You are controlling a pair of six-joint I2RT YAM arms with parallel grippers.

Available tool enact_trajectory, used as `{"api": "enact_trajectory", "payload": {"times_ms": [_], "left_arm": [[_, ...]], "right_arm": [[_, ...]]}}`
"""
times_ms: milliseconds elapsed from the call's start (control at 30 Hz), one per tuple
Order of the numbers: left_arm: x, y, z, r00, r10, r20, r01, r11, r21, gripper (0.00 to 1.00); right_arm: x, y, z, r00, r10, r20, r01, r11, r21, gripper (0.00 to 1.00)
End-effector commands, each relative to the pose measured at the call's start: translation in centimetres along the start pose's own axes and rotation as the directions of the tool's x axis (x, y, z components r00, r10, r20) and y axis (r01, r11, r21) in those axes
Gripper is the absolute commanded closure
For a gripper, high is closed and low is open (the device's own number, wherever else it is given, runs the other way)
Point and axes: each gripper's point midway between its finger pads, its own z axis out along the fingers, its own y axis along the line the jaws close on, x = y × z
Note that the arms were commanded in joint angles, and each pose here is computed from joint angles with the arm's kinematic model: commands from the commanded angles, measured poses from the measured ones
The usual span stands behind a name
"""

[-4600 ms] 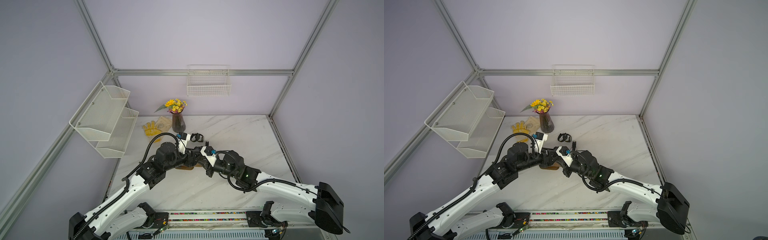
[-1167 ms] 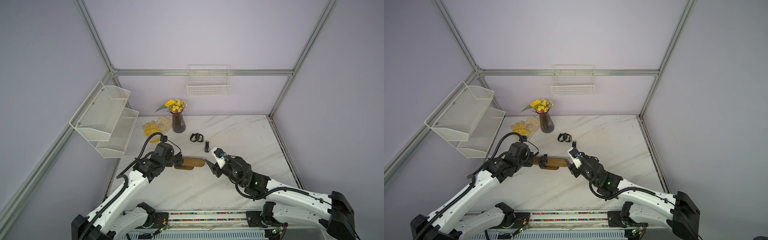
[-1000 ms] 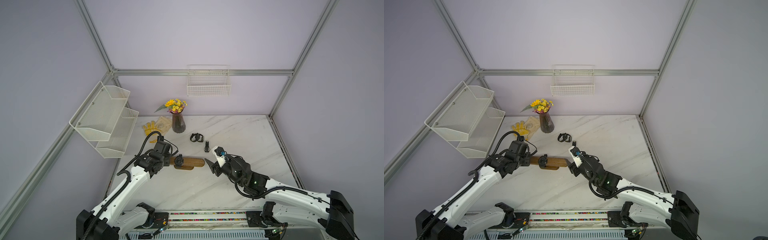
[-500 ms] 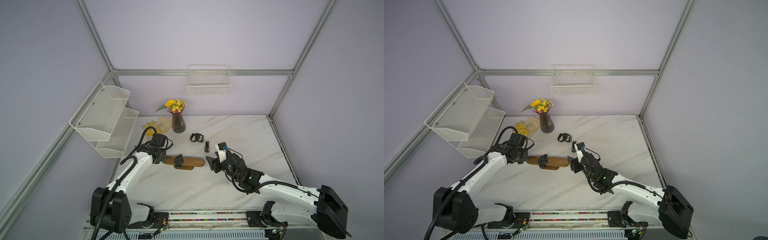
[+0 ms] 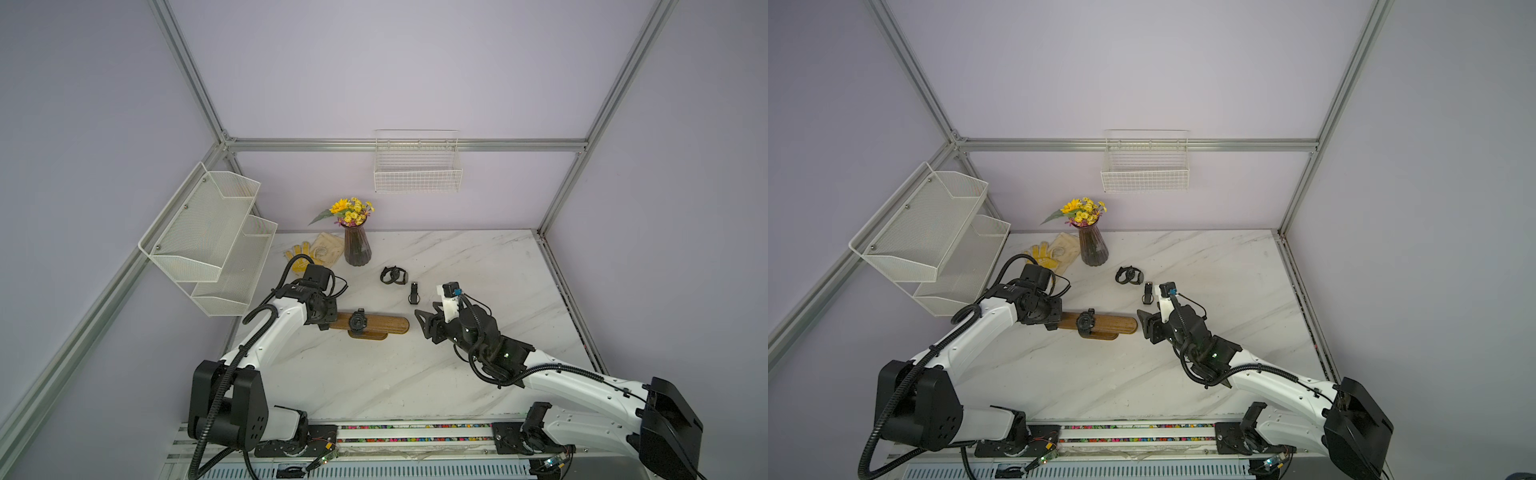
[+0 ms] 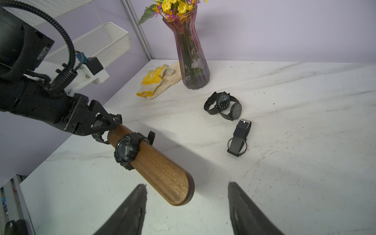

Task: Place watch on stand
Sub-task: Place the watch on the stand.

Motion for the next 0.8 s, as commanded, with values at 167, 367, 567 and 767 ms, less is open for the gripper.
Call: {"api": "enact_trajectory", "payload": {"times_ms": [167,367,567,767], "left_arm": [[-1.5,-2.0,-1.2,0.998,0.002,0.062,-0.009,0.994,0.108,0.62],[-1.0,-2.5,-1.2,0.998,0.025,0.062,-0.032,0.993,0.114,0.62],[-0.4,-3.0,-0.9,0.997,0.059,0.051,-0.064,0.993,0.102,0.61],[0.4,-3.2,0.0,0.997,0.08,0.015,-0.081,0.994,0.076,0.61]], "right_arm": [[0.8,-0.1,0.6,0.999,0.028,-0.034,-0.028,1.0,-0.009,0.34],[3.1,-1.5,2.6,0.986,0.095,-0.138,-0.09,0.995,0.038,0.34],[5.5,-2.4,4.0,0.952,0.216,-0.218,-0.205,0.976,0.075,0.33],[7.6,-2.2,5.6,0.926,0.246,-0.285,-0.234,0.969,0.076,0.33]]}}
